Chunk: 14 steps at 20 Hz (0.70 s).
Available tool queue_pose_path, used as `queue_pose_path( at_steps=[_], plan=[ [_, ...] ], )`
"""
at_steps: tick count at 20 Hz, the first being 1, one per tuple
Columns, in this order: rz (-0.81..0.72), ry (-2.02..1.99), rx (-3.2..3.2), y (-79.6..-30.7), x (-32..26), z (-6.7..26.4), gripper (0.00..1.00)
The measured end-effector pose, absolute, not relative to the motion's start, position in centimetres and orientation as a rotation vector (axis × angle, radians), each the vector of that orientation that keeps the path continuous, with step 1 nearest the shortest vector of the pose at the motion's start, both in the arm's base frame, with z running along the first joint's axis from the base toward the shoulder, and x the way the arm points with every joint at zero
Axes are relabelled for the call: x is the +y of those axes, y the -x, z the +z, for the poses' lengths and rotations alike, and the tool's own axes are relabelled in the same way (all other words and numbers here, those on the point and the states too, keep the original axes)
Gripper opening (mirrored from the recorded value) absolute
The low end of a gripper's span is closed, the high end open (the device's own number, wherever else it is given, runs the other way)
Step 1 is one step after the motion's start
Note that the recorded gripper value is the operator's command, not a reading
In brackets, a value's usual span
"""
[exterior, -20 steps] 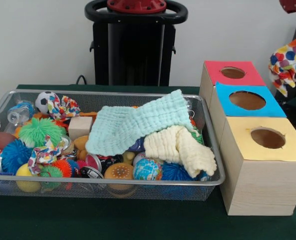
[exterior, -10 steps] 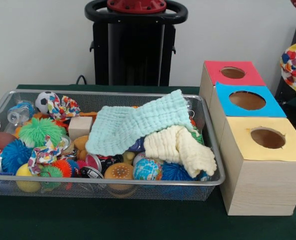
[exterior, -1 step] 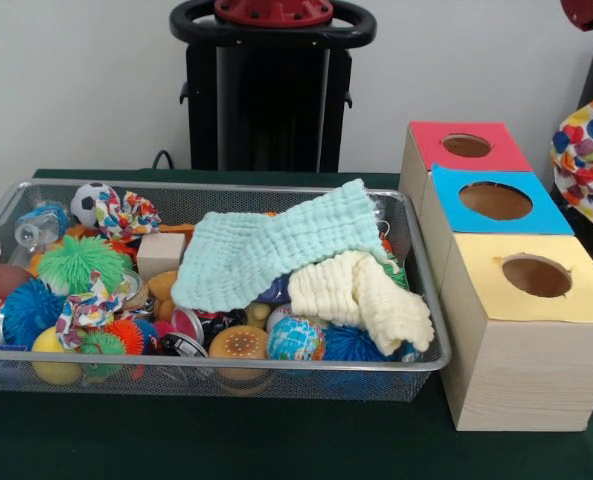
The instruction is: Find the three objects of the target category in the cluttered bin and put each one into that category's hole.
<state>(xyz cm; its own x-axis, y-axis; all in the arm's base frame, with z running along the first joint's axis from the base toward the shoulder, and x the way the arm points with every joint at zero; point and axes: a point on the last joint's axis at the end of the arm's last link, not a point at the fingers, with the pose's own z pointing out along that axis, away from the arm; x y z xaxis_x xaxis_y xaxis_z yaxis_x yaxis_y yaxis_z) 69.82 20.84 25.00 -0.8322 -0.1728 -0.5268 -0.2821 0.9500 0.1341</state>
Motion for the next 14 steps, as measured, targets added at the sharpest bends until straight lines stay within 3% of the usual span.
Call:
queue_pose_path(
  at_steps=[14],
  plan=[
    [0.177,0.448,2.456,-70.41,20.29,24.49,0.00]
  ],
)
